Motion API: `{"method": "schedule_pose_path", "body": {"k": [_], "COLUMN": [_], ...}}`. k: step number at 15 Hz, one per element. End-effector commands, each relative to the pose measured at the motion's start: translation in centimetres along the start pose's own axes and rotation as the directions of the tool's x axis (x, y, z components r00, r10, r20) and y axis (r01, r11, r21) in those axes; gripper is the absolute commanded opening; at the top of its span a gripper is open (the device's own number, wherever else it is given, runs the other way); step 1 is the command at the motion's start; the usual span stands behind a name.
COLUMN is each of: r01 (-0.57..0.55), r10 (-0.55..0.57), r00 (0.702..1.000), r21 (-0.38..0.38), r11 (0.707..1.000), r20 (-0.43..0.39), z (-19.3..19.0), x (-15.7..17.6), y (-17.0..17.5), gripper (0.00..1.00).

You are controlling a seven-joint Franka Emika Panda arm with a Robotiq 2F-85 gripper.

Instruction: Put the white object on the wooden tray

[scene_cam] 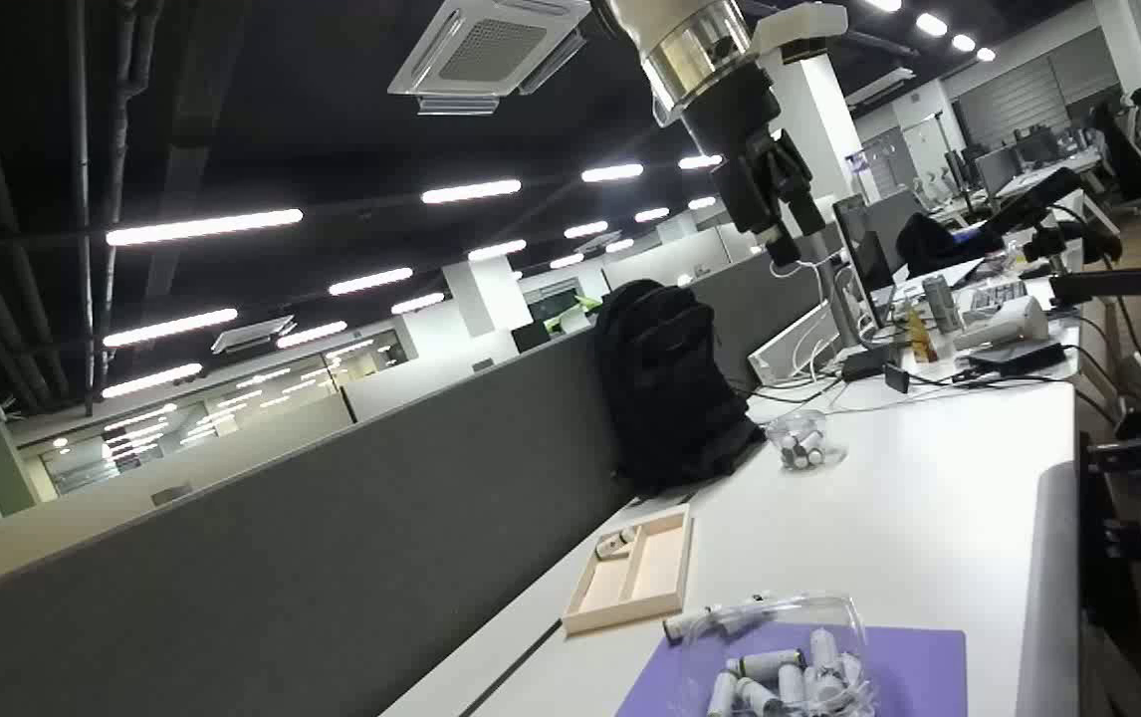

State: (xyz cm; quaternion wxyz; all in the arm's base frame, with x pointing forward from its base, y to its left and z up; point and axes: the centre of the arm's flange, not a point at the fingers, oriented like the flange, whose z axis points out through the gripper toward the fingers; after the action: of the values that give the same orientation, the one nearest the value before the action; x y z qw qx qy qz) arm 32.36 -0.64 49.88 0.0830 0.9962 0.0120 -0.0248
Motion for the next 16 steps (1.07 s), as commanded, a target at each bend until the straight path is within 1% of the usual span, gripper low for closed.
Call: {"method": "schedule_pose_path", "body": {"k": [1,12,13,14,16], "r01": [0.000,0.000,-0.001,0.012,0.031], "r10": [0.000,0.000,0.001,-0.011,-0.026], "r00": [1.000,1.000,1.000,0.999,0.996], "r21": [0.000,0.000,0.007,0.032,0.057], "r11": [1.000,1.000,1.000,0.999,0.998], "r20": [0.000,-0.001,-0.014,-0.034,-0.091], "z": [0.0,0.0,0.0,0.0,0.0], "x": [0.0,0.0,0.4,1.1,2.9], "y": [0.0,0.0,0.3,0.7,1.9], "gripper": [1.00,1.00,1.00,1.00,1.00]}}
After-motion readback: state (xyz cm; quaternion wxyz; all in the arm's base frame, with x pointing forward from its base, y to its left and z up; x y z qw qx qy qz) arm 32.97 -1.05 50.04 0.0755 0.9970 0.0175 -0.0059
